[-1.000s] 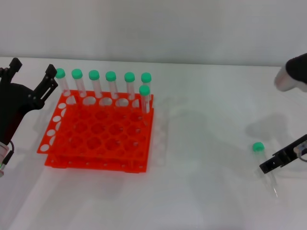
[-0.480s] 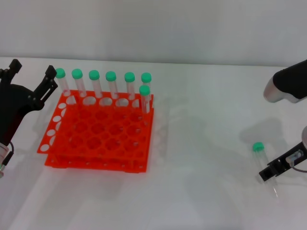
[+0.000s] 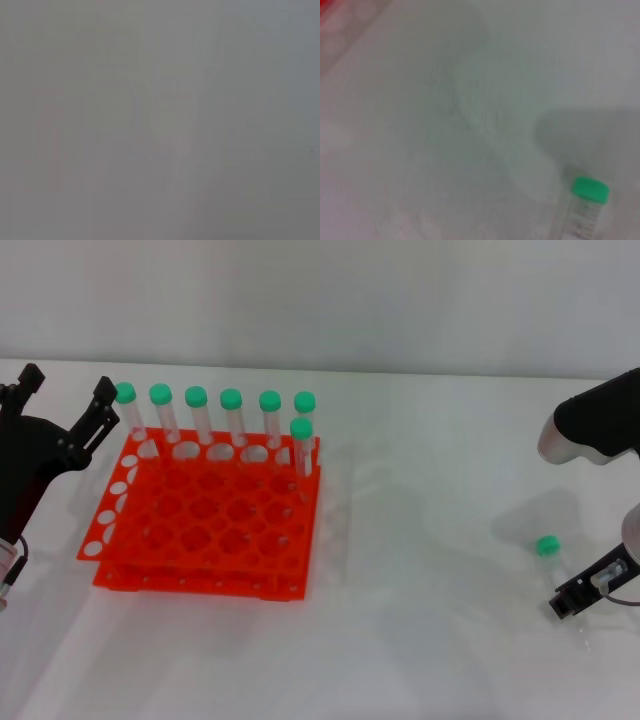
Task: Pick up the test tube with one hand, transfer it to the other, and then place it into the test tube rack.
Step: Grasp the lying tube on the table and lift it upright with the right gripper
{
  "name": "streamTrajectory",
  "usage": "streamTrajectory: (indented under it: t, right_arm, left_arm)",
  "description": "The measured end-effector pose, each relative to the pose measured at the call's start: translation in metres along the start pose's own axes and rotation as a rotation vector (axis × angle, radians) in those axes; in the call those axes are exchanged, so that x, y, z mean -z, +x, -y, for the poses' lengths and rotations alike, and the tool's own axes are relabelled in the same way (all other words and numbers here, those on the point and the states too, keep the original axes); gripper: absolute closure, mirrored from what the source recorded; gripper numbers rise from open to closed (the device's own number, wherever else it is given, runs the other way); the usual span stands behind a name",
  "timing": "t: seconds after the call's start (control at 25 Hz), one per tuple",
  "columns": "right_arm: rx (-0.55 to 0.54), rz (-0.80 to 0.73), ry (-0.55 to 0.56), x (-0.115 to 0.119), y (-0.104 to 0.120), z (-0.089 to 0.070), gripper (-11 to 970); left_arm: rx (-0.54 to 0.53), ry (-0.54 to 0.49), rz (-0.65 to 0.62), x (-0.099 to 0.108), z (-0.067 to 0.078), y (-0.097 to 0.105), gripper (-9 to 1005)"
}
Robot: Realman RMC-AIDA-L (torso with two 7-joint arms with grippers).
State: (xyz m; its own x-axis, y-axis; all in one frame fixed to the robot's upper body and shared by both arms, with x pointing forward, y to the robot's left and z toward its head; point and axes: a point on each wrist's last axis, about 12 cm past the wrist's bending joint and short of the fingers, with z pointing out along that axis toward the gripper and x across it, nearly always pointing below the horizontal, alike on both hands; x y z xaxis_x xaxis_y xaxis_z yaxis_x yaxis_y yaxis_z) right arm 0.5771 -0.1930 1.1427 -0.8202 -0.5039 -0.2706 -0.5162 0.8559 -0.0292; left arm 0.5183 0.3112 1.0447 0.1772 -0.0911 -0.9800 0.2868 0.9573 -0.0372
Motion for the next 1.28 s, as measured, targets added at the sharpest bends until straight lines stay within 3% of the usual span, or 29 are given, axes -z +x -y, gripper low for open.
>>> streamTrajectory:
  t: [0.16,0.6,1.28]
  right_arm:
    - [0.003,-0.004,-0.002,-0.0003,0.0004,0.0,640]
    - [0.01,-0.02,0.006,-0.001,0.0005,0.0018,748]
    - [0.037,-0.038,0.005,-0.0038,-0.0027,0.0015,762]
  left_arm:
    - [0.001,0.0,0.0,0.0,0.0003,0.0001,104]
    - [-0.005,-0.003,0.016,-0.0016,-0.0012,-0.0026,104]
    - [0.0,0.001,0.006,0.0,-0.0004,-0.001,104]
